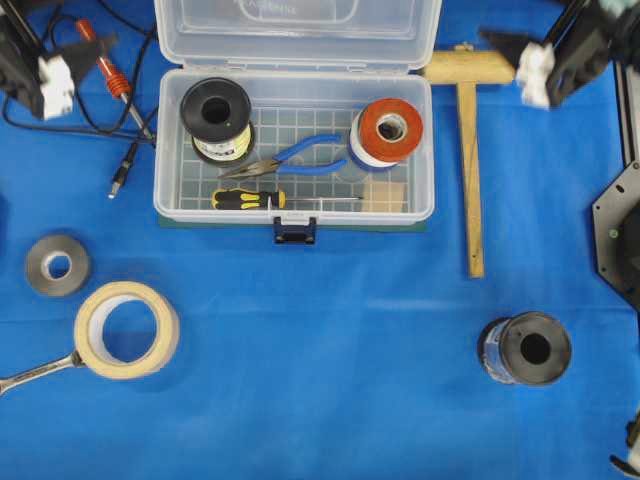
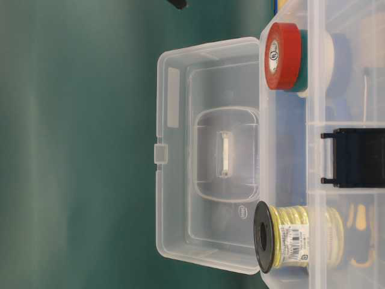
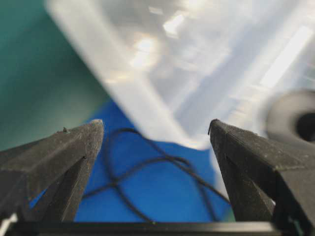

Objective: Open the tool box with both arms.

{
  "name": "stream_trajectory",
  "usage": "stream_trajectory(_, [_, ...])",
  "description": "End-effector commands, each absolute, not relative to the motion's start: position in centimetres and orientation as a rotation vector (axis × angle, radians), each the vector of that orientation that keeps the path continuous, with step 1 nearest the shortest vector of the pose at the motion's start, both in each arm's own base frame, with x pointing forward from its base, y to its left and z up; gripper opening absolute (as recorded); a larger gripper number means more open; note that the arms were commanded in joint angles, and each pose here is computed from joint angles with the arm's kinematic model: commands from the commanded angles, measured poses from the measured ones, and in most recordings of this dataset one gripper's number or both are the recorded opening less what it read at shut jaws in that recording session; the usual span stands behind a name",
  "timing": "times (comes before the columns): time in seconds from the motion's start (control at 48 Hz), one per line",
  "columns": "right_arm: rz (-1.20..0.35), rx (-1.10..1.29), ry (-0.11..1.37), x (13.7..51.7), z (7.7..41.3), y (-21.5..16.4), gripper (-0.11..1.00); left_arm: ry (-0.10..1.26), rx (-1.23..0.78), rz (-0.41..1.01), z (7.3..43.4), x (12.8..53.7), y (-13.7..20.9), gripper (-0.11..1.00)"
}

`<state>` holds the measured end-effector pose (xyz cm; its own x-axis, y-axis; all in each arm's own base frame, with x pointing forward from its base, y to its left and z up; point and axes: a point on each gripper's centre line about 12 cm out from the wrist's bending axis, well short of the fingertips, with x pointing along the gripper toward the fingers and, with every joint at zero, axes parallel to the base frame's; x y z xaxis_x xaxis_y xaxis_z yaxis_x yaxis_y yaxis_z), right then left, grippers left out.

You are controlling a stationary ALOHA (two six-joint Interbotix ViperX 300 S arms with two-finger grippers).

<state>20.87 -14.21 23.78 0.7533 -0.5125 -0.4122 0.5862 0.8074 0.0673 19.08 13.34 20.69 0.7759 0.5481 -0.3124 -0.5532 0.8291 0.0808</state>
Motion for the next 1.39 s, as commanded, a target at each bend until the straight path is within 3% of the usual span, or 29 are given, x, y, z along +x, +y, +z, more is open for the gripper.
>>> stream_trajectory(0.0, [-0.517, 0.184, 0.385, 22.0, 24.2, -12.3, 0.84, 0.319, -0.011, 0.525, 21.2, 19.8, 11.8, 0.89])
stream_trajectory(0.25, [-0.223, 0.124, 0.412, 24.6, 24.0, -5.2, 0.84, 0.272, 0.006, 0.290, 22.2, 20.6, 6.3, 0.89])
stream_trajectory(0.541, [-0.079, 0.104, 0.469, 25.1, 23.2, -1.5, 0.84, 0.346, 0.027, 0.098, 21.5, 20.5, 2.2, 0.89])
stream_trajectory(0.874, [-0.061, 0.097, 0.506, 25.0, 22.6, -1.0, 0.84, 0.373, 0.028, 0.072, 21.2, 20.4, 1.6, 0.89])
stream_trajectory(1.374, [-0.055, 0.105, 0.426, 18.8, 23.0, -0.7, 0.84, 0.351, 0.027, 0.065, 21.2, 16.2, 1.2, 0.89])
